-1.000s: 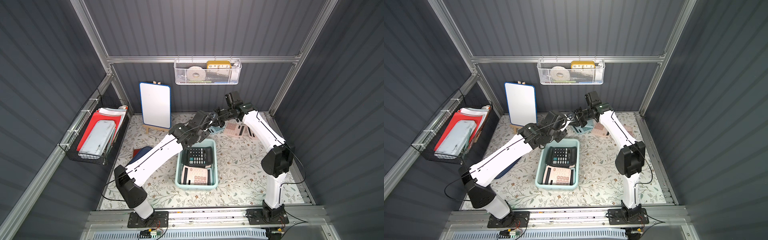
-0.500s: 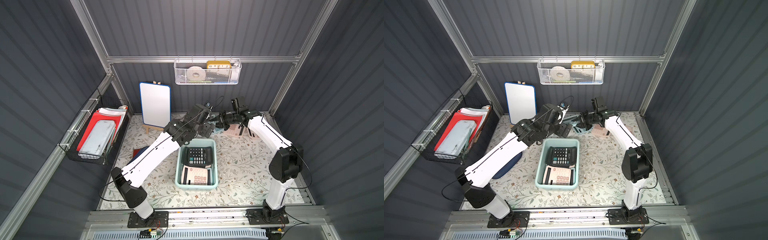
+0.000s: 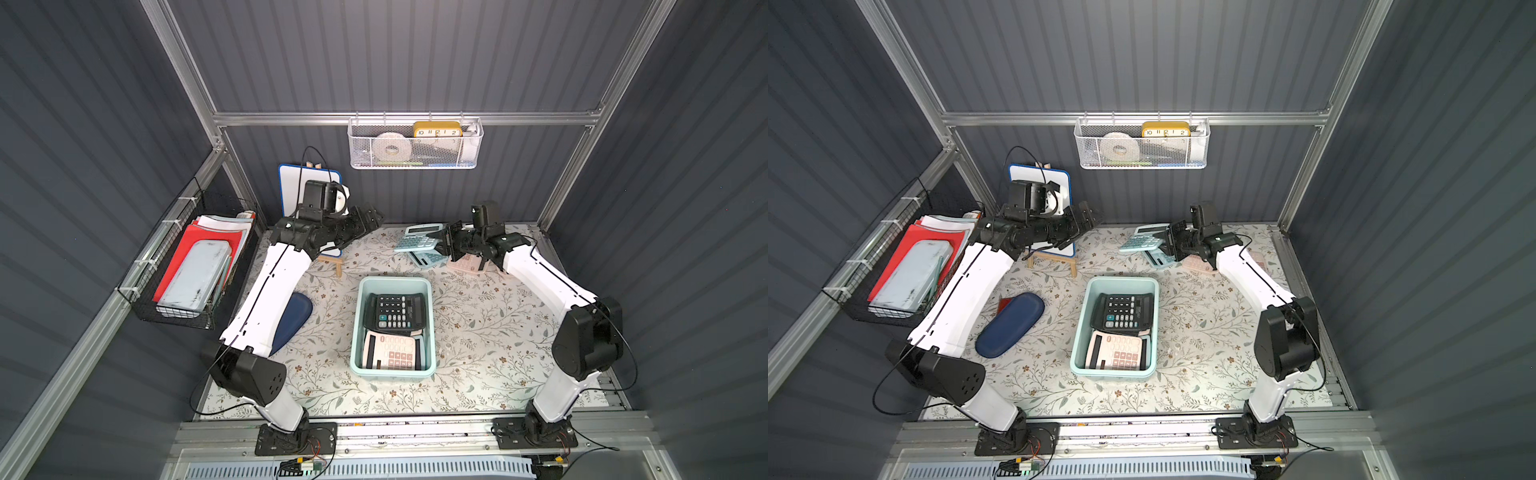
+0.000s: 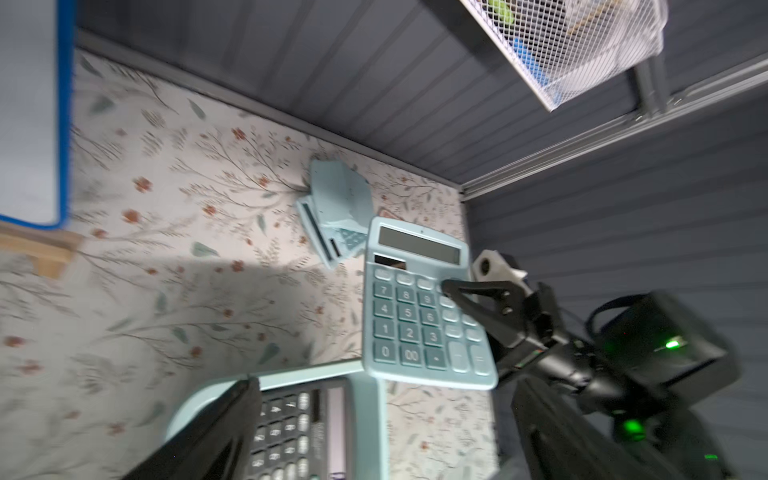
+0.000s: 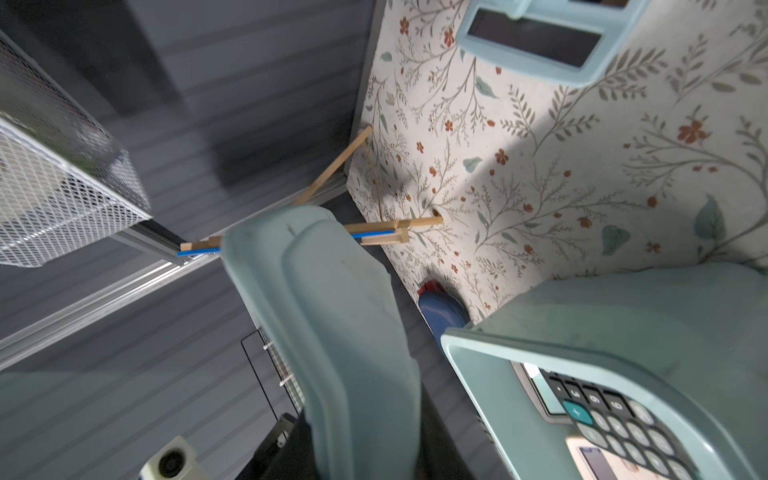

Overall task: Put the calculator in the storage box
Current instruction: Adjust the calculator.

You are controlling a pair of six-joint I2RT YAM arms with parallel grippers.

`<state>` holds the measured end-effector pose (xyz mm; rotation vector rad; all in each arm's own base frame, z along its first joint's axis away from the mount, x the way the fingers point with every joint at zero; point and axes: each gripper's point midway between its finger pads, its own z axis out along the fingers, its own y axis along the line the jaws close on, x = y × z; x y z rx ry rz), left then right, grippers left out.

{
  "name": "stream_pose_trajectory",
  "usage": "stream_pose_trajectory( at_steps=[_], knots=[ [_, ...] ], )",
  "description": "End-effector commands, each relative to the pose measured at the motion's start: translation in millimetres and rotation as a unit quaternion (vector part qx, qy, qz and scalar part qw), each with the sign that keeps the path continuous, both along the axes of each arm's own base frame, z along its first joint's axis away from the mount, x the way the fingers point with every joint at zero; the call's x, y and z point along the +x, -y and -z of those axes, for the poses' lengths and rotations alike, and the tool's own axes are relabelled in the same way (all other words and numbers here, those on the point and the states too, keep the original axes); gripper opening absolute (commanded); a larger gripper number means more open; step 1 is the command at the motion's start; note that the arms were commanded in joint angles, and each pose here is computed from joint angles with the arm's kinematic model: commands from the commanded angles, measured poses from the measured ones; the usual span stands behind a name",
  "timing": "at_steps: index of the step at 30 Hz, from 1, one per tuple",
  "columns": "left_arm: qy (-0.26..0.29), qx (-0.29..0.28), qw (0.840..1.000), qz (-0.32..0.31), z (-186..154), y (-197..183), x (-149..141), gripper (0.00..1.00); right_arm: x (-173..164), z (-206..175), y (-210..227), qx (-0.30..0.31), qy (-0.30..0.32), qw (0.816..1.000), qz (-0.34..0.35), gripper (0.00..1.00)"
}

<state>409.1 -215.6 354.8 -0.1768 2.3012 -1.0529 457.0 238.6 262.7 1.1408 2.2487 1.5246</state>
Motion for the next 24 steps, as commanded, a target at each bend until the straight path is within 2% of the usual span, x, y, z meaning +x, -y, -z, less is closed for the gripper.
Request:
stream_pose_trajectory(
  at_steps=[1, 4, 10, 20, 24],
  knots=[
    [-0.1, -0.155, 0.983, 0.02, -6, 5, -8, 0.99, 11, -34, 10, 0.014, 0.064, 0.996, 0.055, 0.01],
    [-0.14, -0.218, 0.966, 0.026, -2, 8, -1, 0.99, 13, -38, 14, 0.016, 0.081, 0.993, 0.085, 0.01],
    [-0.18, -0.28, 0.943, 0.019, 2, 16, 10, 0.99, 20, -44, 5, 0.035, 0.101, 0.987, 0.118, 0.03],
    [-0.187, -0.283, 0.94, -0.023, 17, 16, 26, 0.99, 37, -54, -20, 0.083, 0.117, 0.979, 0.146, 0.04],
    [-0.193, -0.279, 0.941, -0.023, 24, 25, 29, 0.93, 39, -57, -32, 0.102, 0.119, 0.977, 0.144, 0.04]
  ],
)
